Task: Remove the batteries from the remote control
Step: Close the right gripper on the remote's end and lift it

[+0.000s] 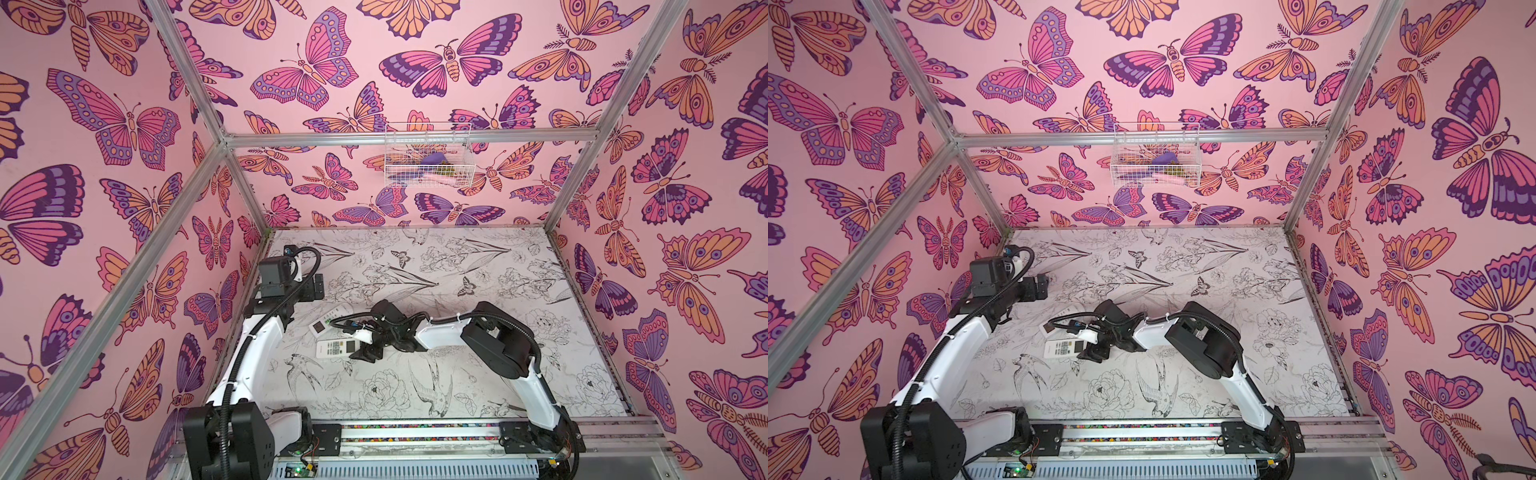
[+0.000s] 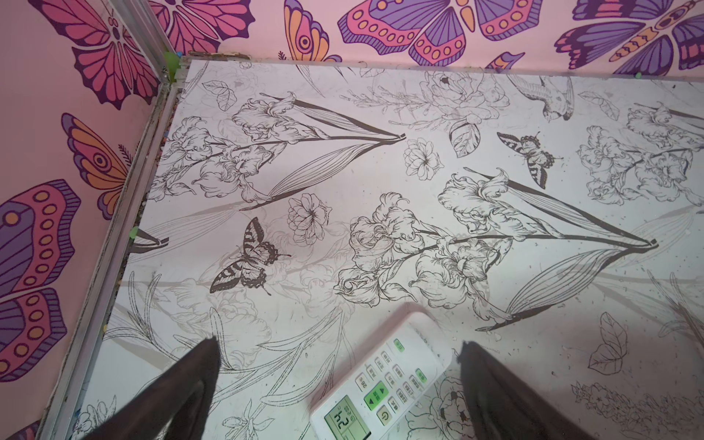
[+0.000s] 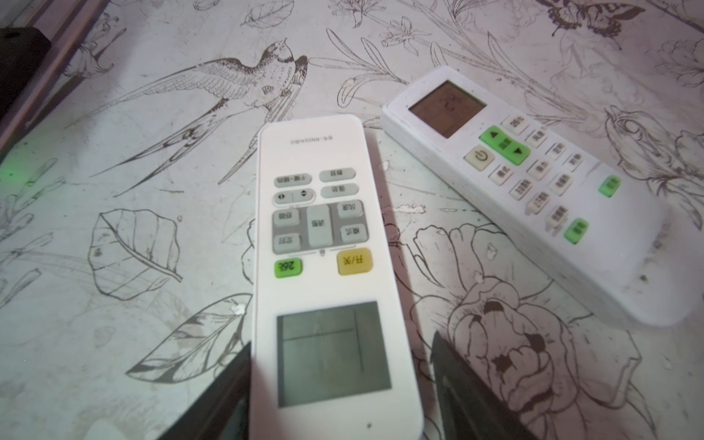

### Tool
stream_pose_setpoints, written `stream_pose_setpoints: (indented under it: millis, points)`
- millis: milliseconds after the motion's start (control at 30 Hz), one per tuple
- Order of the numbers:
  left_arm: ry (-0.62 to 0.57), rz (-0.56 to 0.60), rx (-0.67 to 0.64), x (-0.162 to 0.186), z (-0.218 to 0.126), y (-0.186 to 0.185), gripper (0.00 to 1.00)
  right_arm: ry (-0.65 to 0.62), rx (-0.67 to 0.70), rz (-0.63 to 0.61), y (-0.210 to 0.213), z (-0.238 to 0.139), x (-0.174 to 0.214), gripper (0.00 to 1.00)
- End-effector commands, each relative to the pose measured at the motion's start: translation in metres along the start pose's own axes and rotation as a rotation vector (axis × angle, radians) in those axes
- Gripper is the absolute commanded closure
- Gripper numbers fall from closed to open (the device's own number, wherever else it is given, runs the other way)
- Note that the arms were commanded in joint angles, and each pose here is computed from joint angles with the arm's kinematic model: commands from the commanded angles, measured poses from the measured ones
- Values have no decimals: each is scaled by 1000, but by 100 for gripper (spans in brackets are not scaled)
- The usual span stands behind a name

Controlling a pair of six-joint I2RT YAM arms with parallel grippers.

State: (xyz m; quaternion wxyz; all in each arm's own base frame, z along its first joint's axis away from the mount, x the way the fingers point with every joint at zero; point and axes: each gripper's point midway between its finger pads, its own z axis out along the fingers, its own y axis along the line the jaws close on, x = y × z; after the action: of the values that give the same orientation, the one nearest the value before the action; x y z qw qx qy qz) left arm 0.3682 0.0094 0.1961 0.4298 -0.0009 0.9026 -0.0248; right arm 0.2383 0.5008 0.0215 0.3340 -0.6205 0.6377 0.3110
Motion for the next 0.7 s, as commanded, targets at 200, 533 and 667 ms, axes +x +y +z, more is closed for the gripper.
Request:
stream_pose_setpoints:
  millis: [200,533,667]
  points:
    - [-7,159,101,-15,-12,-28,0,-18,80,-18,-1,-33,-6,42]
    - [50,548,413,-30,-43,-113,0,-147,162,301,-40,-150,-11,55]
    - [40,699,557,-33,-60,-152,0,-212,249,418,-66,-196,-2,56]
